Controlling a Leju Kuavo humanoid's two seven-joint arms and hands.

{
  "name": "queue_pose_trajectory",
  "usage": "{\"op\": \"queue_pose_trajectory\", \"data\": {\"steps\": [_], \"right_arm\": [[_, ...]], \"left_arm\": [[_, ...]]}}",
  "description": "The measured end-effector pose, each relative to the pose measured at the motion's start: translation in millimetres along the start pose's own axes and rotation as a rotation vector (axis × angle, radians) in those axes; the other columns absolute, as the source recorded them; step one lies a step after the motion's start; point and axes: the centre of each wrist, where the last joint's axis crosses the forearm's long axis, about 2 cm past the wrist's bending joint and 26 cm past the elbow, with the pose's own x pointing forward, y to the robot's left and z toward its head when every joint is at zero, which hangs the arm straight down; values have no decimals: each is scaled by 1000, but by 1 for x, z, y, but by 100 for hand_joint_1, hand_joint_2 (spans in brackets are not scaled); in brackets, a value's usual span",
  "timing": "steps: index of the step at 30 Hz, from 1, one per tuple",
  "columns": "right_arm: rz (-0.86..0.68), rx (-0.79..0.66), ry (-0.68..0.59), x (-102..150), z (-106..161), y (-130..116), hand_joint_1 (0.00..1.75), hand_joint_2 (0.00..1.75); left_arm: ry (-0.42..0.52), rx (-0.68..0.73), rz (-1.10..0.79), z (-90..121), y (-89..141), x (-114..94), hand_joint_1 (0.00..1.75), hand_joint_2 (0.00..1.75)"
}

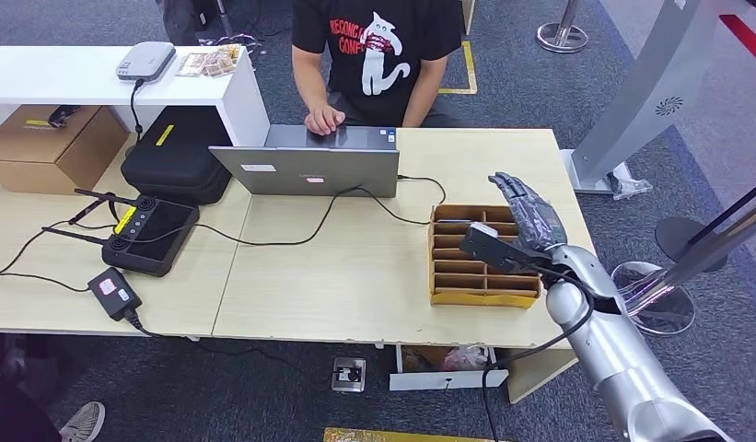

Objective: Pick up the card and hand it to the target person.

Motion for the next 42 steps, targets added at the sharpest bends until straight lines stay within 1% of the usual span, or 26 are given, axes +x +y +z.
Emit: {"op": "queue_pose_trajectory", "data": {"steps": [18,42], "right_arm": [[-12,58,-42,17,-21,4,0,175],[-35,72,-49,24,-27,9,0,175]], "left_arm": [[-2,3,11,0,0,0,0,175],[-5,2,21,0,0,0,0,175]]}}
